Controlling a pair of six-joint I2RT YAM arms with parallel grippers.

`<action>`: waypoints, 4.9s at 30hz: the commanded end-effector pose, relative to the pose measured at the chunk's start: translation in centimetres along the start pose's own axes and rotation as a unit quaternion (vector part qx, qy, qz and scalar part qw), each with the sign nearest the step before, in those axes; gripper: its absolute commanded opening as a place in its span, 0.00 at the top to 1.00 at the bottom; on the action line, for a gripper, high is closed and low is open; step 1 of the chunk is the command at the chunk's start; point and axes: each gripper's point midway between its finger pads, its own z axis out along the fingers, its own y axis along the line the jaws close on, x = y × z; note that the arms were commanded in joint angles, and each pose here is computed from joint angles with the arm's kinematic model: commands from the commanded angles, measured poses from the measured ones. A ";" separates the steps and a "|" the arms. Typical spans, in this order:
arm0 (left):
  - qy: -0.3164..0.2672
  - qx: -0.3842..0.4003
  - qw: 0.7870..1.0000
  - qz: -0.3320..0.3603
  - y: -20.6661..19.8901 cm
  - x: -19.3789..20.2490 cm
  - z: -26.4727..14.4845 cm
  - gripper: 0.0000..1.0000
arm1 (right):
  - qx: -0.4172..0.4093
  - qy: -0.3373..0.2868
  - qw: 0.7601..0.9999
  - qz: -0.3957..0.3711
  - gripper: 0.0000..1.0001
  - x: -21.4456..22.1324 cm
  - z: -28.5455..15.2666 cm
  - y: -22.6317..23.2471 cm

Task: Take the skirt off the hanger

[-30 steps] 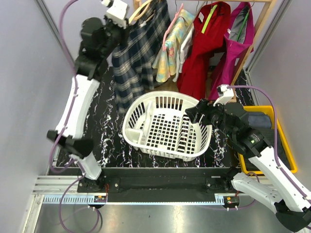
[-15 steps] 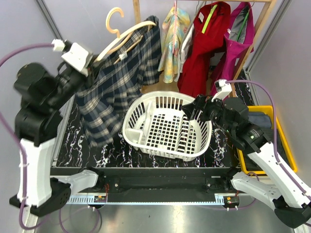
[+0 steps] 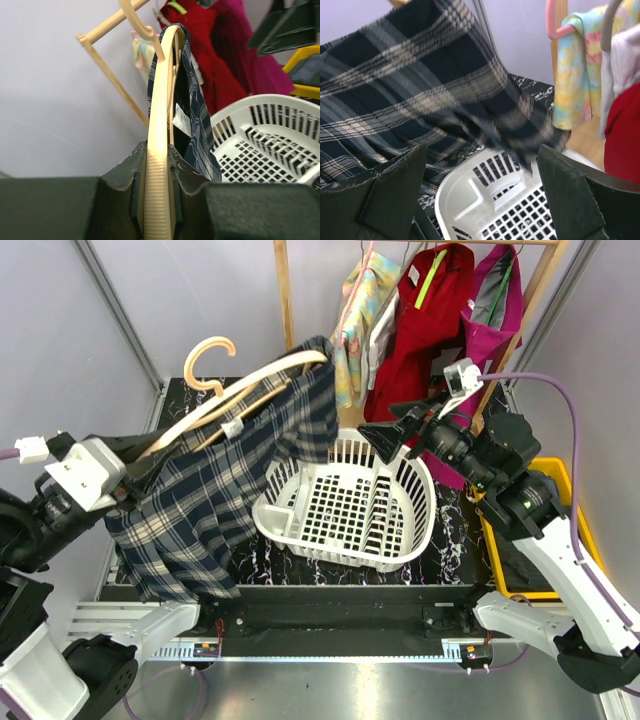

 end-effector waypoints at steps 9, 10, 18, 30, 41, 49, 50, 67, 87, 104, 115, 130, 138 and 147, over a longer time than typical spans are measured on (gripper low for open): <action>-0.125 0.021 0.992 -0.004 -1.4 -7.3 -3.3 1.00 | -0.025 -0.038 0.996 -0.072 0.00 -2.5 1.6 0.7; -0.114 0.021 0.993 -0.003 -1.4 -6.5 -3.0 1.00 | -0.025 -0.052 0.996 -0.065 0.00 -3.4 1.3 1.0; -0.100 0.037 0.994 -0.009 -2.0 -5.0 -2.2 1.00 | -0.088 -0.175 0.981 0.005 0.00 -10.8 -2.1 5.3; -0.098 0.040 0.994 -0.008 -2.2 -4.2 -1.8 1.00 | -0.095 -0.155 0.980 0.074 0.00 -9.1 1.3 4.7; -0.097 0.041 0.994 -0.005 -2.2 -3.8 -1.4 1.00 | -0.100 -0.121 0.980 0.119 0.05 -7.6 4.8 4.2; -0.104 0.029 0.994 0.006 -1.8 -3.9 -1.4 1.00 | -0.096 -0.102 0.981 0.136 0.58 -6.8 5.6 4.0; -0.103 0.029 0.994 0.007 -1.8 -3.8 -1.3 1.00 | -0.094 -0.101 0.980 0.139 0.69 -6.8 5.6 4.0; -0.091 0.082 0.992 -0.032 -3.4 -0.3 2.4 1.00 | -0.123 -0.104 0.978 0.130 1.00 -10.4 8.9 5.4; -0.122 0.051 0.991 -0.024 1.5 -1.2 14.7 1.00 | -0.128 -0.117 0.981 0.092 1.00 -12.8 9.4 6.4; -0.169 -0.226 0.959 0.017 10.2 -5.3 4.6 1.00 | -0.066 -0.316 0.946 -0.030 1.00 -29.2 -0.8 7.9; -0.223 -0.315 0.922 -0.032 12.4 -7.6 -0.1 1.00 | -0.036 -0.335 0.937 -0.093 1.00 -30.8 0.6 7.0; -0.198 -0.288 0.936 -0.045 10.9 -4.5 1.5 1.00 | -0.041 -0.431 0.896 -0.102 1.00 -35.2 -2.4 8.3; -0.197 -0.283 0.937 -0.049 10.5 -4.0 1.6 1.00 | -0.039 -0.495 0.860 -0.115 1.00 -37.7 -5.5 9.2; -0.195 -0.273 0.941 -0.049 10.1 -3.8 1.8 1.00 | -0.036 -0.451 0.885 -0.113 1.00 -35.7 -2.5 8.2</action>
